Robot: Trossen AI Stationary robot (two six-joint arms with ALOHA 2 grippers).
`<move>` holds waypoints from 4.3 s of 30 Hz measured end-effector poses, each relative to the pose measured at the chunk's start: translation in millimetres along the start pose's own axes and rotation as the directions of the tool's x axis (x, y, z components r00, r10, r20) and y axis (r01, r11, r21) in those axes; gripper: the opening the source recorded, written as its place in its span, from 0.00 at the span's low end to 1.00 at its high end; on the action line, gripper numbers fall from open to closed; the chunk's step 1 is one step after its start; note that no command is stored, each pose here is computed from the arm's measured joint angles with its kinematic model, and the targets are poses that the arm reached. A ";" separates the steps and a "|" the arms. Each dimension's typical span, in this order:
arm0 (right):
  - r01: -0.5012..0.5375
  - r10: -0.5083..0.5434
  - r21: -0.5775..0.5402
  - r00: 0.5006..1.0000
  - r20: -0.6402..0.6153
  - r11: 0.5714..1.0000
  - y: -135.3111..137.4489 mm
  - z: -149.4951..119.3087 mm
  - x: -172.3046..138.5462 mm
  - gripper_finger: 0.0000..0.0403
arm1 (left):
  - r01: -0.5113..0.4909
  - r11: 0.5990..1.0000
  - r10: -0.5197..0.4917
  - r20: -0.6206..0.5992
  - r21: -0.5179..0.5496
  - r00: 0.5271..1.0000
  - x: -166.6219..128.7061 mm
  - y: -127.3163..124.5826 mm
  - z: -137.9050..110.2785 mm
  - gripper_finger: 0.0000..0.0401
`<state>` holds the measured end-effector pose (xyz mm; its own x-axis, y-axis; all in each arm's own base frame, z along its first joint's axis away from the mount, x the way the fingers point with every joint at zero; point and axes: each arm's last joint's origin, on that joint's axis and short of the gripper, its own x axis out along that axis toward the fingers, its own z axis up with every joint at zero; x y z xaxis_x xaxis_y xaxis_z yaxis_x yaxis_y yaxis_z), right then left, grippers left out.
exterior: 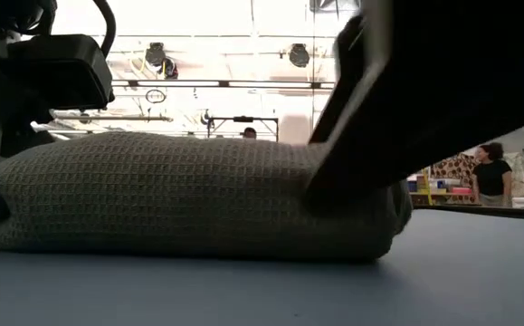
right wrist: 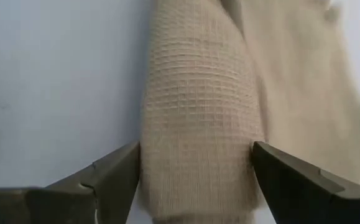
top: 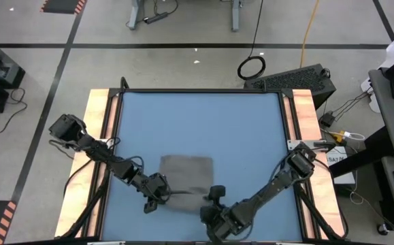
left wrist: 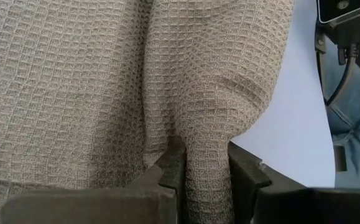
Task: Roll towel
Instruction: Roll the gray towel
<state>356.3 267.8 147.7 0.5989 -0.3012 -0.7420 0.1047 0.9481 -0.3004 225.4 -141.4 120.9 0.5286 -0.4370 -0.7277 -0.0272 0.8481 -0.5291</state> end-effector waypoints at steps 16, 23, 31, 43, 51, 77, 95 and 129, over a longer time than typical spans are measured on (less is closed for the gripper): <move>-0.211 0.307 0.330 0.911 -0.274 0.920 -26.3 6.4 47.8 0.57 | -0.019 0.999 0.017 0.042 0.044 0.999 0.3 -0.8 1.5 0.21; -0.335 0.470 0.402 0.827 -0.308 0.853 -42.4 17.7 50.5 0.37 | -0.026 0.989 0.015 0.072 0.144 0.997 -1.2 -4.7 1.4 0.36; -0.554 0.681 0.413 0.674 -0.287 0.723 -60.6 31.2 61.6 0.04 | 0.027 0.988 -0.047 0.124 0.155 0.991 -35.7 -16.0 11.0 0.59; -0.575 0.745 0.493 0.606 -0.279 0.653 -83.0 37.0 75.4 0.05 | -0.118 0.873 -0.062 0.349 0.473 0.935 -53.7 -66.6 -26.9 0.60; -0.644 0.817 0.510 0.508 -0.272 0.570 -96.1 40.1 80.9 0.05 | -0.179 0.809 -0.068 0.391 0.560 0.918 -28.4 -78.0 -49.0 0.64; -0.597 0.791 0.540 0.560 -0.248 0.593 -112.1 44.3 88.8 0.12 | -0.371 0.788 0.194 0.374 0.492 0.907 21.9 -42.8 -65.7 0.81; -0.414 0.472 0.304 0.869 -0.148 0.858 -86.7 56.0 -22.7 0.42 | -0.207 0.963 0.151 0.298 0.170 0.943 24.0 -37.5 -53.7 0.07; -0.202 0.255 0.234 0.940 -0.226 0.951 -23.5 6.7 50.2 0.74 | -0.085 0.989 0.056 0.228 0.123 0.972 21.6 -32.8 -35.8 0.14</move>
<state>389.2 231.2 121.5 0.4106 -0.0643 -0.9095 0.1642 0.9864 0.0044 207.3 -189.5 106.9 0.7059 -0.3094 -0.6372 0.0321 0.9126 -0.4076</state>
